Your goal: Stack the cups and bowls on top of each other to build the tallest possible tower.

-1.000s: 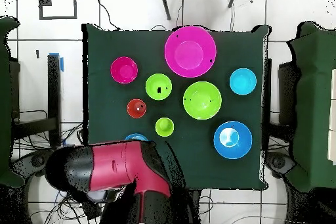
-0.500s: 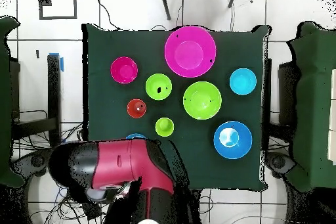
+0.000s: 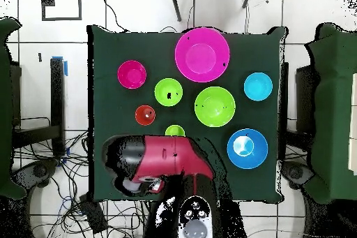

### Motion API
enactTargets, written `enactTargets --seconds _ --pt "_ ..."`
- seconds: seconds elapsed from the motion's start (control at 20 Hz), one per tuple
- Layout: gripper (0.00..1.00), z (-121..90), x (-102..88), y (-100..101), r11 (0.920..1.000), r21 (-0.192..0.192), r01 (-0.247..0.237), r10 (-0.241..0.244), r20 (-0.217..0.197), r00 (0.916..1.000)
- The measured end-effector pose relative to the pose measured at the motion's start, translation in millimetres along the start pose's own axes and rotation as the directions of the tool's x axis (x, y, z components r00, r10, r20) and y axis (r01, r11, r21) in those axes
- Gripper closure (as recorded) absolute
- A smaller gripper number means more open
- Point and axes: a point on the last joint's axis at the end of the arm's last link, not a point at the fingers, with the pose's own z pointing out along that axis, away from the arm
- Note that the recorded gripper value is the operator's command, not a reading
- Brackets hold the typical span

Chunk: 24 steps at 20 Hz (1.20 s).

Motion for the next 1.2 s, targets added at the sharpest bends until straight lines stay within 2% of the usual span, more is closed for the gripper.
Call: enactTargets --seconds 0.1,0.15,0.35,0.4,0.6,0.85,0.95,1.2 --pt "0.0 8 -7.6 -2 1.0 -0.007 -0.005 0.005 0.001 1.0" --pt "0.0 21 -18.8 -4 0.9998 -0.015 -0.01 0.01 0.004 0.9999" --pt "0.0 40 -34.0 -6 0.9996 -0.025 -0.008 0.008 0.006 0.9999" --pt "0.0 54 -41.6 -8 0.9996 -0.027 -0.002 0.002 -0.001 1.0" --pt "0.0 77 -50.4 -11 0.9997 -0.02 0.014 -0.015 -0.018 0.9997" --pt "0.0 108 -56.0 -19 0.999 0.001 0.045 -0.045 -0.059 0.9973" --pt "0.0 126 -57.8 -24 0.9975 0.012 0.069 -0.068 -0.09 0.9936" --pt "0.0 148 -62.5 -29 0.9948 0.019 0.101 -0.097 -0.122 0.9877"
